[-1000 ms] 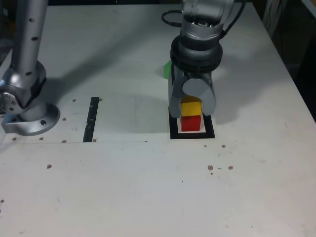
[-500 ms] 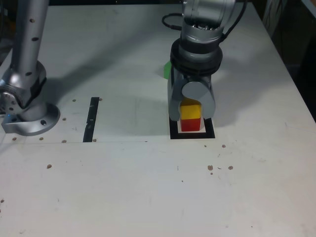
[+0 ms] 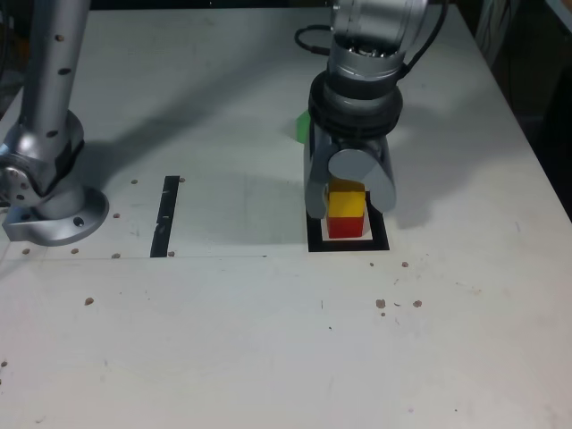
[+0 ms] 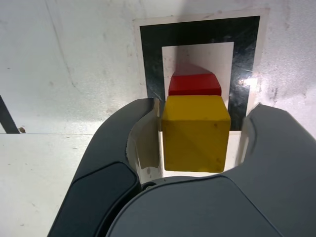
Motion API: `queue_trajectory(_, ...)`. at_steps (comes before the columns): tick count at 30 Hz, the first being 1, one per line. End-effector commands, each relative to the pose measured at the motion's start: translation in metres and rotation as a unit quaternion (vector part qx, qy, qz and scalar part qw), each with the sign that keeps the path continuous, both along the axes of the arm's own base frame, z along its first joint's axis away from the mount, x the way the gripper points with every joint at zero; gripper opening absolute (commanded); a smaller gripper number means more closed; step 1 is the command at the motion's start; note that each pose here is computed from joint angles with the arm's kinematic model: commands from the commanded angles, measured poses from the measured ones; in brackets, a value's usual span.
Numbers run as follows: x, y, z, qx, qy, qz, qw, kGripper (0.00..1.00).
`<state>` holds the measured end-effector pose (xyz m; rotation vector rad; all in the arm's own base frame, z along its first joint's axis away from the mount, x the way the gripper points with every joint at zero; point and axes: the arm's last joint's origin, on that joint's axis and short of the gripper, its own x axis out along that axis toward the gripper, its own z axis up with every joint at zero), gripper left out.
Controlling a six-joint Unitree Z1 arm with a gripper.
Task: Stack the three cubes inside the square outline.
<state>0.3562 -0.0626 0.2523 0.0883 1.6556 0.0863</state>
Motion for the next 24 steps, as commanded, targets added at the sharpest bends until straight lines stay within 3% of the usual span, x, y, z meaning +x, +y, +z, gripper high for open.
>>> queue_trajectory(1,0.0,0.0,0.002,0.002,0.001,-0.001,1.0,0.92)
queue_trajectory(5,-0.005,0.002,0.009,0.01,0.008,-0.002,0.9999,0.95)
queue_trajectory(12,-0.037,0.025,0.045,0.057,0.033,-0.022,0.9976,0.99)
queue_trajectory(17,-0.06,0.059,0.063,0.083,0.031,-0.048,0.995,0.99)
queue_trajectory(20,-0.071,0.083,0.065,0.086,0.04,-0.071,0.9929,0.99)
queue_trajectory(24,-0.082,0.116,0.05,0.073,0.062,-0.1,0.9903,0.99)
